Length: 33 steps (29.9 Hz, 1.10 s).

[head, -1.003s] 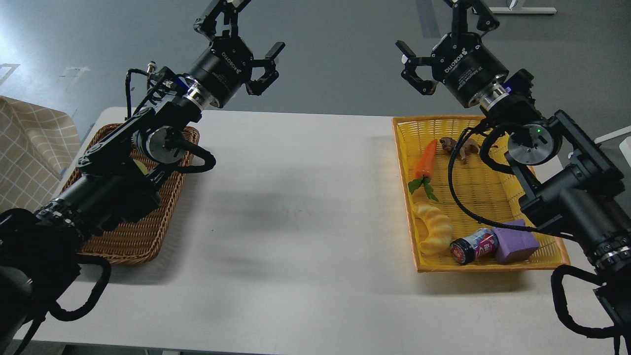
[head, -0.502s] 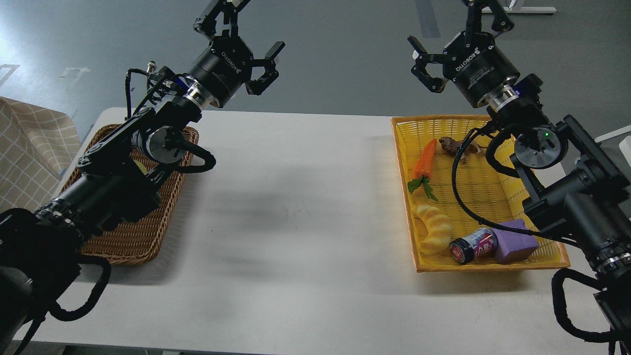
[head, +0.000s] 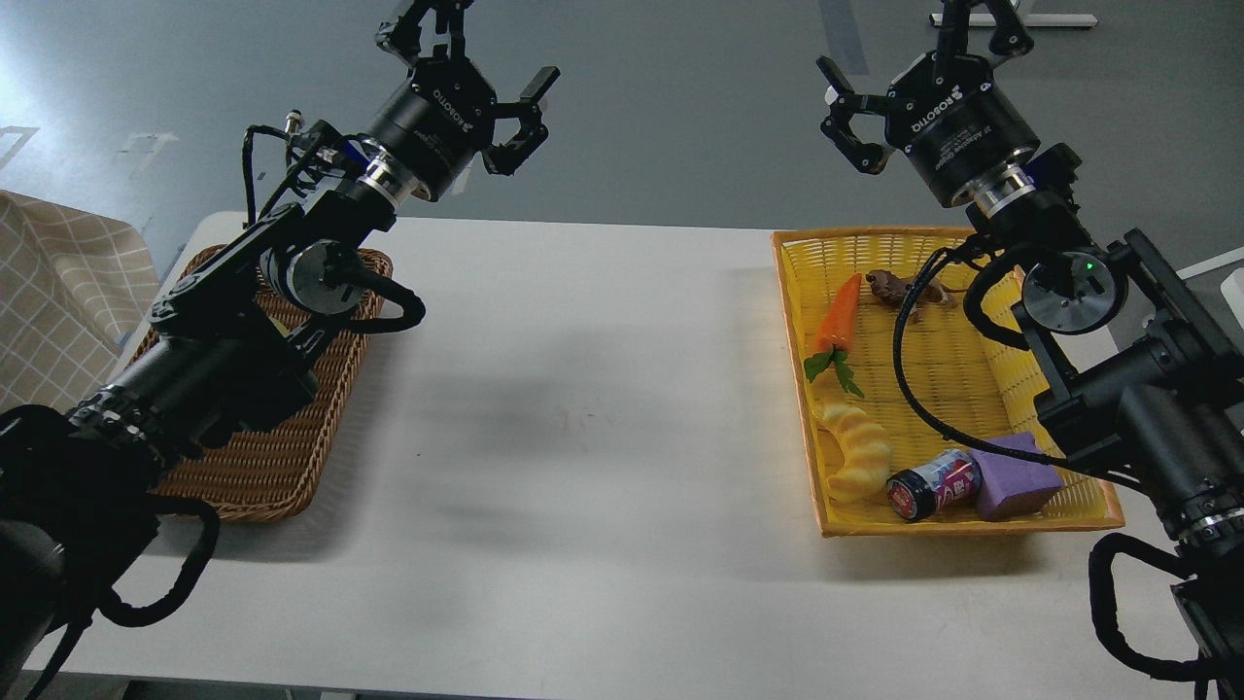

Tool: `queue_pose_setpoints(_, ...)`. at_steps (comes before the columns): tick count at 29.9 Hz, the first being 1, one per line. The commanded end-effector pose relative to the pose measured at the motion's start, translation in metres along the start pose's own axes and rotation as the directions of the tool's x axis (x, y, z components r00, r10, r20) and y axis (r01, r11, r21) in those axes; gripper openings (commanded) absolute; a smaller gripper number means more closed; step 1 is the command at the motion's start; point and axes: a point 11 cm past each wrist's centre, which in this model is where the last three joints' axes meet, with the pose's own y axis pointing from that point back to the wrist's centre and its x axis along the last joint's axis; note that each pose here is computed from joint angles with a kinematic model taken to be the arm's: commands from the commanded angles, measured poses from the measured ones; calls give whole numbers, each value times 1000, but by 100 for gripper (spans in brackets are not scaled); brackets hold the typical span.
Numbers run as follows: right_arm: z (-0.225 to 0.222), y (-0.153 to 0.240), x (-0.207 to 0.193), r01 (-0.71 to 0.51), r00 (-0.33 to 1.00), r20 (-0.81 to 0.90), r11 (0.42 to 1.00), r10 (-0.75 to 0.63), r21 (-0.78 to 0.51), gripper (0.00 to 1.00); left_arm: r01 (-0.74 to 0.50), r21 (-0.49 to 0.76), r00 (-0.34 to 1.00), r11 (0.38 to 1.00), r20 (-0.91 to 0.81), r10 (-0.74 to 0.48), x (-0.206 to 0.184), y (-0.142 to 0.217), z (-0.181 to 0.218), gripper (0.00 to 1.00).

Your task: Place and transfer tape with both arms

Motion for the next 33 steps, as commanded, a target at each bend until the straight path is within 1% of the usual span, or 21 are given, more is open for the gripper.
queue_pose_setpoints(1, -1, -1, -2, 6, 1000, -2, 1000, -6, 3, 100, 5, -29, 1000, 1000, -20, -5, -4, -3, 4, 98)
queue_pose_setpoints(12, -8, -7, -19, 58, 998, -4, 998, -58, 23, 100, 15, -33, 999, 999, -44, -16, -11, -6, -3, 98)
queue_pose_setpoints(33, -7, -6, -20, 63, 998, -2, 998, -63, 23, 100, 21, -34, 999, 999, -50, -23, -13, -7, -4, 98)
